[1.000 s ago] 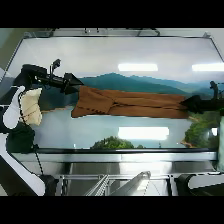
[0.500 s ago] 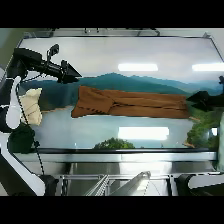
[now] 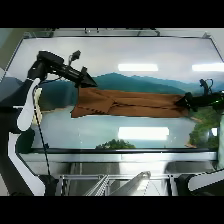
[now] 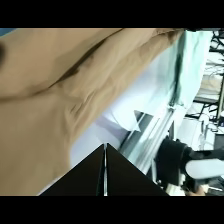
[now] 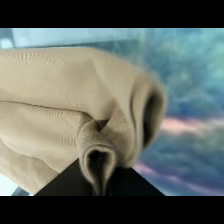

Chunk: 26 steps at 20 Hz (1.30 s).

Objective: Fold the shirts.

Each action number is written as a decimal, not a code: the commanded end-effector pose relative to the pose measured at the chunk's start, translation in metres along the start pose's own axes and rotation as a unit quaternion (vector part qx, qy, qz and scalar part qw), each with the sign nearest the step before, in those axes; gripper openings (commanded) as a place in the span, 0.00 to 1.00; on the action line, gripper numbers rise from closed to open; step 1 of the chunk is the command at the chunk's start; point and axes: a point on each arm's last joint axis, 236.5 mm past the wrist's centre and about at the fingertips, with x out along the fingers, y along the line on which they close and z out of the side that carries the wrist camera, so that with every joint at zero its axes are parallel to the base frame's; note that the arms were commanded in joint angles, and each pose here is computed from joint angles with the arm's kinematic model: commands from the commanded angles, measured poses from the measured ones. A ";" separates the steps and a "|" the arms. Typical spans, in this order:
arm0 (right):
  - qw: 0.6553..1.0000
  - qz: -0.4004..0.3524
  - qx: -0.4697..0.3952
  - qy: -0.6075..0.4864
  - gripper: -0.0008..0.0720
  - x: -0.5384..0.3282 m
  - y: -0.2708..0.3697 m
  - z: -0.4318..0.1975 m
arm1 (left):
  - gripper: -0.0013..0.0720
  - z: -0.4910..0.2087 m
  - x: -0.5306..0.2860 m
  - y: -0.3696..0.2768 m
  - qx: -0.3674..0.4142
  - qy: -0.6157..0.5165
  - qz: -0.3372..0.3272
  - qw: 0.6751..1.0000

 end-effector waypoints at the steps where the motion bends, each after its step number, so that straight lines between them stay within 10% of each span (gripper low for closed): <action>1: 1.000 0.012 -0.010 0.026 0.04 0.010 0.012 -0.009 | 0.03 0.005 0.061 -0.008 0.006 -0.016 0.018 1.000; 8: 0.995 0.058 -0.077 0.038 0.04 -0.054 0.068 -0.016 | 0.02 0.000 0.178 -0.009 0.039 -0.039 0.086 0.995; 17: 0.923 0.296 -0.220 -0.109 0.04 -0.160 0.245 -0.009 | 0.03 -0.045 0.262 -0.021 0.051 0.068 0.129 0.988; 26: 0.915 0.288 -0.283 -0.008 0.04 -0.066 0.327 -0.059 | 0.04 -0.030 0.055 -0.169 0.160 0.013 0.013 0.987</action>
